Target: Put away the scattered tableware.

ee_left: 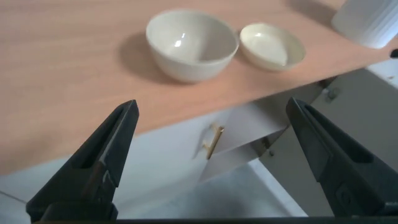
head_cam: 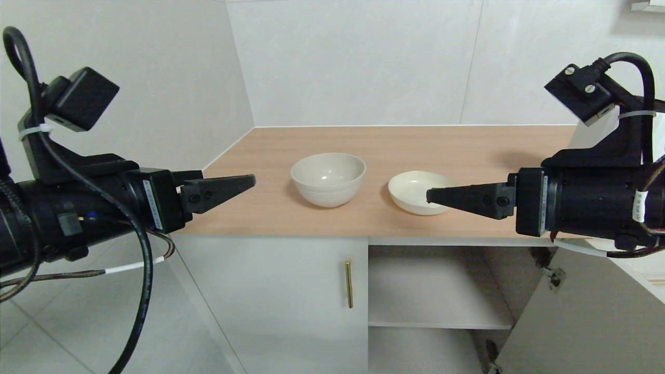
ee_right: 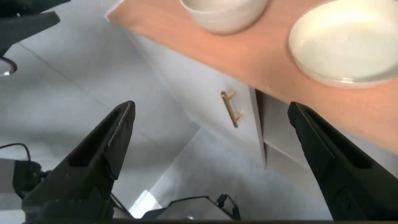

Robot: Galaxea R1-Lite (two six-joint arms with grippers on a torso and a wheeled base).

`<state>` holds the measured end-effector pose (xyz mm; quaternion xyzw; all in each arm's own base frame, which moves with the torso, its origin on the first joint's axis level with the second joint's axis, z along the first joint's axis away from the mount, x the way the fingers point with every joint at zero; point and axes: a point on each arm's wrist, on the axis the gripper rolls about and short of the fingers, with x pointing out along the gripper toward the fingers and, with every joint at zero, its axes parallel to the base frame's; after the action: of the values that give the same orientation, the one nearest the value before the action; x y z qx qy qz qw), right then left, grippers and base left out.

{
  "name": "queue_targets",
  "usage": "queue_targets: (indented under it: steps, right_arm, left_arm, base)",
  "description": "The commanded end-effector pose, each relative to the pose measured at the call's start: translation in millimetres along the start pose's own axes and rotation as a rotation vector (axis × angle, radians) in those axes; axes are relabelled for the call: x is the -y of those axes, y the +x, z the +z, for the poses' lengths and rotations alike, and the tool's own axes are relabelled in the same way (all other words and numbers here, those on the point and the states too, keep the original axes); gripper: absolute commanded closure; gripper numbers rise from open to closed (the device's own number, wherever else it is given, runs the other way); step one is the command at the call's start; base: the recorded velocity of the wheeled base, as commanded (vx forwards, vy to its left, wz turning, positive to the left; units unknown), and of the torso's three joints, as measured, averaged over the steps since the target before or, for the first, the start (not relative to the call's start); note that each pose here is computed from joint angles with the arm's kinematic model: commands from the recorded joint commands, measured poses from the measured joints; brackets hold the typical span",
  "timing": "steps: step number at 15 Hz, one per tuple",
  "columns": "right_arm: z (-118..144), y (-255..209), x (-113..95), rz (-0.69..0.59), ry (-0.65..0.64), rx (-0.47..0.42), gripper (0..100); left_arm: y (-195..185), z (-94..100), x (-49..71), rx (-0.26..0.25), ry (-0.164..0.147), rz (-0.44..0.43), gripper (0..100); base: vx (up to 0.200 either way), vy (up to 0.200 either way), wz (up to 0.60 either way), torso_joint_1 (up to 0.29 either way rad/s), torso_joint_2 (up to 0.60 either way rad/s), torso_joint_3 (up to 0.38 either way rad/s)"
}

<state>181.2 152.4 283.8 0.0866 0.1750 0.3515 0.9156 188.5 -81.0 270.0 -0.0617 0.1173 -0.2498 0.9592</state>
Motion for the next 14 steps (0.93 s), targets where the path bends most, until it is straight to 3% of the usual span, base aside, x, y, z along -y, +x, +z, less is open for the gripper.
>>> queue_targets:
  steps: [1,5,8,9,10,12,14]
  right_arm:
    - [0,8,7,-0.025,0.008,-0.004,0]
    - [17,54,33,-0.16,0.019,0.116,0]
    - [28,81,44,-0.262,0.036,0.117,0]
    - [35,93,53,-0.367,0.099,0.059,0]
    - [39,96,57,-0.39,0.162,0.039,0]
    - [41,99,67,-0.427,0.229,0.016,0]
    - [36,103,74,-0.456,0.236,-0.002,0]
  left_arm:
    - [4,-0.4,-0.5,-0.007,-0.001,0.0,0]
    - [33,12.0,-5.6,-0.009,-0.012,0.014,0]
    - [76,38.7,-24.5,0.03,-0.018,0.076,0]
    - [98,49.5,-41.5,0.031,-0.03,0.156,0]
    - [106,46.2,-49.6,-0.007,-0.048,0.197,0]
    - [124,31.0,-60.8,-0.102,-0.12,0.238,0]
    - [134,34.1,-64.1,-0.138,-0.139,0.266,0]
  base:
    - [0.0,0.0,0.0,0.168,-0.47,-0.31]
    - [0.0,0.0,0.0,0.137,-0.36,-0.238]
    - [0.0,0.0,0.0,0.023,-0.05,-0.026]
    - [0.0,0.0,0.0,0.0,0.0,0.0]
    - [0.0,0.0,0.0,0.0,0.0,0.0]
    - [0.0,0.0,0.0,0.0,0.0,0.0]
    - [0.0,0.0,0.0,0.0,0.0,0.0]
